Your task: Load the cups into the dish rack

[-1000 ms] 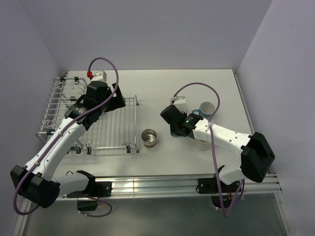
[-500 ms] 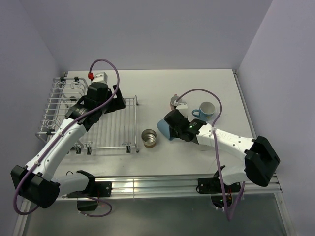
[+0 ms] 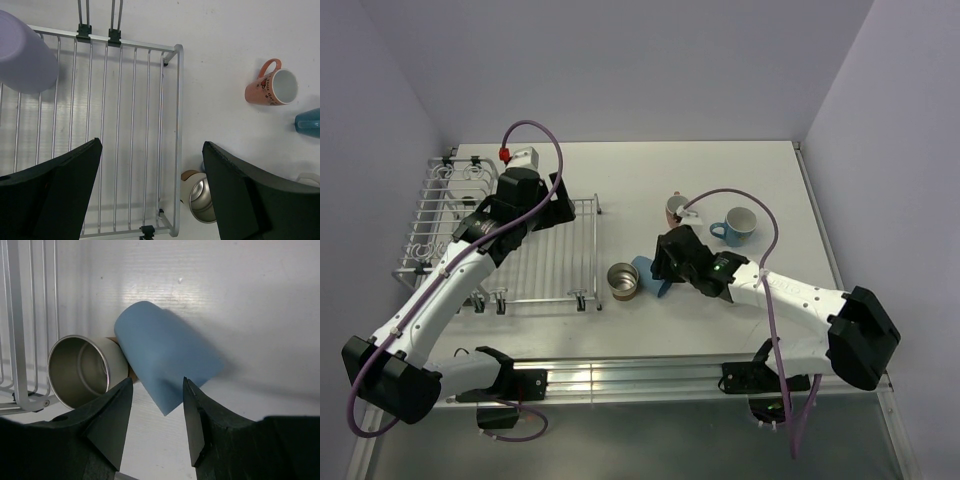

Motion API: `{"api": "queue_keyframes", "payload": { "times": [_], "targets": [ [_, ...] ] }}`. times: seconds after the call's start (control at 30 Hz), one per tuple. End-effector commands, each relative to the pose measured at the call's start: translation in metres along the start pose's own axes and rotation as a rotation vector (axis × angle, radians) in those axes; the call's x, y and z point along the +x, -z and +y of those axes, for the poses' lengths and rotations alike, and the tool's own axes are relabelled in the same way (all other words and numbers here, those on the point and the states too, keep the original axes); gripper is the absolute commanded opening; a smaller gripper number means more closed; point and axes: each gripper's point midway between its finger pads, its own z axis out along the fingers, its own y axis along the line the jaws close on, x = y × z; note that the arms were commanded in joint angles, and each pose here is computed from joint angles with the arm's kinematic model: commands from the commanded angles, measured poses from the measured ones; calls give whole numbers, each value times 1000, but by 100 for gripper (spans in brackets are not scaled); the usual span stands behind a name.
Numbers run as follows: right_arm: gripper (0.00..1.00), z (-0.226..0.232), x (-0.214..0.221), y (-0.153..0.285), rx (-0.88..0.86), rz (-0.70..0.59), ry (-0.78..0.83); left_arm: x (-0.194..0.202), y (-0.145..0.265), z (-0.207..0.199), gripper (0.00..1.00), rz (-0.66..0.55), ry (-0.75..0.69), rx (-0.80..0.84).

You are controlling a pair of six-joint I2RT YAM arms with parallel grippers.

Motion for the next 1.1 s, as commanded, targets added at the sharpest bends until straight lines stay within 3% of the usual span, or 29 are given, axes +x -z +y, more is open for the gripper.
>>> {"api": "queue_keyframes", "payload": {
  "times": [0.0, 0.5, 0.8, 1.07],
  "targets": [
    [53, 12, 7, -7, -53, 17, -53, -12, 8, -8, 89, -50, -3, 46],
    [53, -5, 8, 10, -35, -25, -83, -10, 6, -9, 89, -46, -1, 53],
    [51, -8, 24, 18, -77, -31, -30, -9, 5, -9, 89, -43, -2, 54],
    [50, -5, 45, 13, 8, -65, 69, -9, 5, -11, 89, -41, 1, 57]
  ]
}}
